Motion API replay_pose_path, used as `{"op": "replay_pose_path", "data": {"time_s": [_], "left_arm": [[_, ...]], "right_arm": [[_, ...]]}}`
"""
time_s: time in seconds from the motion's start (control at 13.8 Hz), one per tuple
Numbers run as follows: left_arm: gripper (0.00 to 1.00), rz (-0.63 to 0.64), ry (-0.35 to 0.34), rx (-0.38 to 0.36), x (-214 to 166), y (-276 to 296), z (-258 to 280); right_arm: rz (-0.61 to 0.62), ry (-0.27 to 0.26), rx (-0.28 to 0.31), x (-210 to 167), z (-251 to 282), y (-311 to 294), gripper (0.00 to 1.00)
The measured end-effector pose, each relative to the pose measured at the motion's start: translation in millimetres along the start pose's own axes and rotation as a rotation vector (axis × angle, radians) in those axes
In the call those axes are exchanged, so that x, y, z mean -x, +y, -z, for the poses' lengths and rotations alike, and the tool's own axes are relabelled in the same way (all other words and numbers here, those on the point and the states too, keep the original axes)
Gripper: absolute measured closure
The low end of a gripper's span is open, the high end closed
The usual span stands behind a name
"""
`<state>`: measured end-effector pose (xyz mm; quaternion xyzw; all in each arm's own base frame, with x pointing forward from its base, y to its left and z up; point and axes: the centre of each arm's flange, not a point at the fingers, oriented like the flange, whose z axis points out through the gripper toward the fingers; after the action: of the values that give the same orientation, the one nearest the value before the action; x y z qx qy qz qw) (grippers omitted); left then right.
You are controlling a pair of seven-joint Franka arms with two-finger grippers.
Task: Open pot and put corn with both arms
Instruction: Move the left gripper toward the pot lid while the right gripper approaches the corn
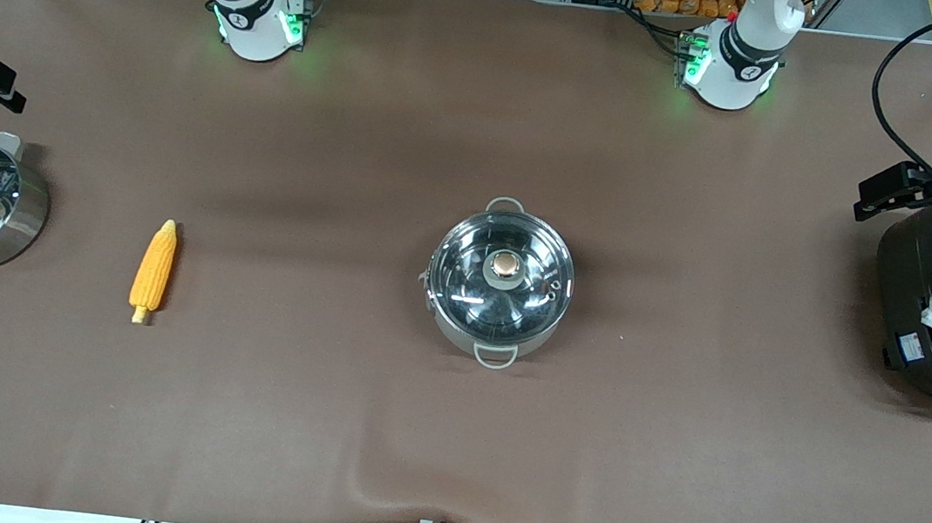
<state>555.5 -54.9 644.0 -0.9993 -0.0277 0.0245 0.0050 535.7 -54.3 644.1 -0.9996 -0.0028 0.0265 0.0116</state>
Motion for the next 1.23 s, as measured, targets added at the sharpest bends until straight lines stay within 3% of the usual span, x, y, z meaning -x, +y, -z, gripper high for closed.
{"op": "replay_pose_path", "data": {"time_s": [0.79, 0.94, 1.23], "left_arm": [[0.0, -0.011, 0.002, 0.001, 1.2, 5.8, 1.0], [0.0, -0.012, 0.002, 0.001, 1.3, 6.3, 1.0], [0.0, -0.033, 0.001, 0.01, 3.0, 18.2, 0.6]], "right_arm": [[-0.001, -0.017, -0.002, -1.2, -9.3, 0.4, 0.0], [-0.003, -0.045, -0.004, -6.6, -24.4, 2.1, 0.0], [-0.012, -0.149, -0.009, -36.1, -87.8, 10.1, 0.0]]}}
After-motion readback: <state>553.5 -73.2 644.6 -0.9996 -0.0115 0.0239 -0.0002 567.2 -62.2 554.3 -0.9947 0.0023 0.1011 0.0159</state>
